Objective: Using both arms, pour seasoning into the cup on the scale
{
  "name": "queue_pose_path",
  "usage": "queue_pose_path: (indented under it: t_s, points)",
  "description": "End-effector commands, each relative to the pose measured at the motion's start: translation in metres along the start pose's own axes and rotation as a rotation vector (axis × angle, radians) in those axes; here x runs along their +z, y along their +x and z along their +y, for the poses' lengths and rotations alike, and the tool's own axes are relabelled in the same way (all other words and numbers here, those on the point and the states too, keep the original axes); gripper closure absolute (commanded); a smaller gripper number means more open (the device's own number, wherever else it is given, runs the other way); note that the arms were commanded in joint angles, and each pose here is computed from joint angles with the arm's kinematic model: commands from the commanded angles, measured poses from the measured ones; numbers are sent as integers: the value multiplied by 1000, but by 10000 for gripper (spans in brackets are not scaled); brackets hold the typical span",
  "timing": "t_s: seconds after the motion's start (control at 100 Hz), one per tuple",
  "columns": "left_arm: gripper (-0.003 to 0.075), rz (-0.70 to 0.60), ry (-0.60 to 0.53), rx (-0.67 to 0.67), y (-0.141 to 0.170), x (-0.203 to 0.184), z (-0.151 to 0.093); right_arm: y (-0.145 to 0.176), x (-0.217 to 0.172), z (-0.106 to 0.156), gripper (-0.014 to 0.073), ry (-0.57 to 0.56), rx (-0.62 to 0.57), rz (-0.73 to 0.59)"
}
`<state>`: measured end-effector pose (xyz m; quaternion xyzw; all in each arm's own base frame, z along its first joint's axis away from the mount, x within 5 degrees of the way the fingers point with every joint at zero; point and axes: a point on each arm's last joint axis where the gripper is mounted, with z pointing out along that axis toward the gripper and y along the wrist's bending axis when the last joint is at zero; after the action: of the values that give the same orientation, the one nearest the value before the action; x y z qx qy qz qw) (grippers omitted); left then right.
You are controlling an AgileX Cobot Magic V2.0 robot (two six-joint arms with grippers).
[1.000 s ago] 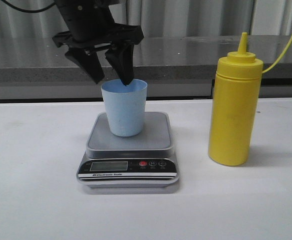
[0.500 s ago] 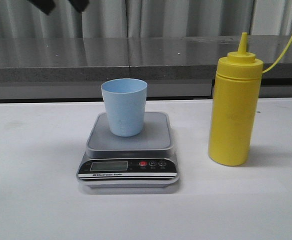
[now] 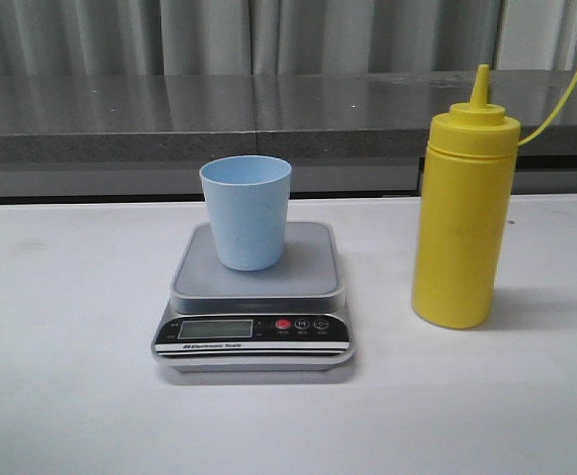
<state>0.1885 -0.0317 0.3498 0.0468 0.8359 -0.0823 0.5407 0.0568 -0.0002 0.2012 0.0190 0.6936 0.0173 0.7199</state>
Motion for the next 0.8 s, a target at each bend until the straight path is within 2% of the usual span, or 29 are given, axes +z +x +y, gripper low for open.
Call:
queue_pose_path:
  t_s: [0.0,0.21,0.38,0.55,0.79]
  points:
    - [244,-165,-17,-12,7,-24,2,-8,-2,0,662,0,-7,-94]
    - [244,-254,-25,-10,58,-55,5,-8,-2,0,662,0,-7,-94]
    - [244,-305,-19,-11,85,-72,5,-8,-2,0,662,0,-7,-94]
    - [244,-385,-23,18,89,-88,4,-8,-2,0,662,0,-7,-94]
    - [247,-386,-24,21,90,-89,4,-8,-2,0,662,0,-7,-94]
